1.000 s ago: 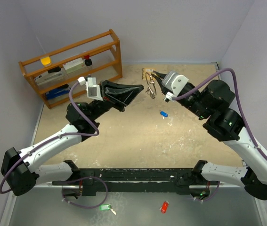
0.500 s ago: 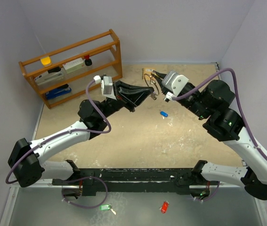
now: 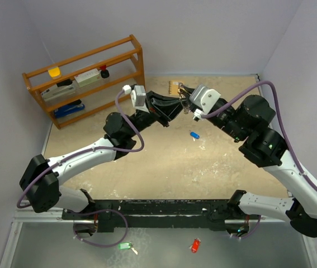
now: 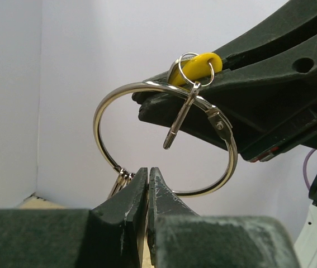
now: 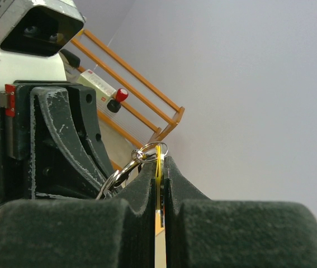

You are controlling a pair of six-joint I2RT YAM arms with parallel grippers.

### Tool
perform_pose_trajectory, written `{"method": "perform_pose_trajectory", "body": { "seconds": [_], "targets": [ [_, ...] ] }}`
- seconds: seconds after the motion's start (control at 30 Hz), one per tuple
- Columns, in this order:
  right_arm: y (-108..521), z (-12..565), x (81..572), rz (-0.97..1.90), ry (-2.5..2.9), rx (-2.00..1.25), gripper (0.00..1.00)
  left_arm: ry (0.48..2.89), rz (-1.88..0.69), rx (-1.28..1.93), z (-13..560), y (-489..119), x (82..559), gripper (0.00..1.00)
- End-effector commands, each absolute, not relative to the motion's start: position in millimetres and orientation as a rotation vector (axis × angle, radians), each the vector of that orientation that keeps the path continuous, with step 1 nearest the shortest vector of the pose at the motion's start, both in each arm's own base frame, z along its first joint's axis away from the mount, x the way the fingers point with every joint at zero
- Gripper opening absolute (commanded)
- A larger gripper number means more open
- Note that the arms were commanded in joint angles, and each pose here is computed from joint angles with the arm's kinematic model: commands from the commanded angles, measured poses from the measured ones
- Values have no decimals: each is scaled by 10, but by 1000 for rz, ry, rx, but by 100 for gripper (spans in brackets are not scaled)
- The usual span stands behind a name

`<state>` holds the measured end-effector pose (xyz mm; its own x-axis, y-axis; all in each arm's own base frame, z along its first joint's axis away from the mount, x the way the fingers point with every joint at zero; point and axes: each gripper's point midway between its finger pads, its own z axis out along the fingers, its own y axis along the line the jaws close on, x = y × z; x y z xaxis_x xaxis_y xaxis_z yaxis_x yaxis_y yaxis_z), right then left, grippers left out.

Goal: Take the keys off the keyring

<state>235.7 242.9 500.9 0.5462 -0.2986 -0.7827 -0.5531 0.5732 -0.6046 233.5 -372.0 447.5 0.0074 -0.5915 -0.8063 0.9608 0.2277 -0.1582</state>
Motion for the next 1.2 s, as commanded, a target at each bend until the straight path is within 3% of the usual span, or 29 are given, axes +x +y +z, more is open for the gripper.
{"method": "perform_pose_trajectory", "body": {
  "seconds": [0.0, 0.33, 0.83, 1.17],
  "targets": [
    [2298, 5478, 2289, 177, 904, -856, 0, 983, -1221, 512, 4338, -3778, 2494, 0],
    [2284, 5634, 2272, 188, 866, -813, 0, 1083, -1250, 527, 3978, -3965, 2610, 0],
    [2328, 5497, 2290, 194, 912, -860, 0, 752, -1269, 465, 4602, -3582, 2279, 0],
    [2381, 5422, 2300, 204, 922, -885, 0, 656, -1304, 482, 4876, -3481, 2091, 0]
  ]
}}
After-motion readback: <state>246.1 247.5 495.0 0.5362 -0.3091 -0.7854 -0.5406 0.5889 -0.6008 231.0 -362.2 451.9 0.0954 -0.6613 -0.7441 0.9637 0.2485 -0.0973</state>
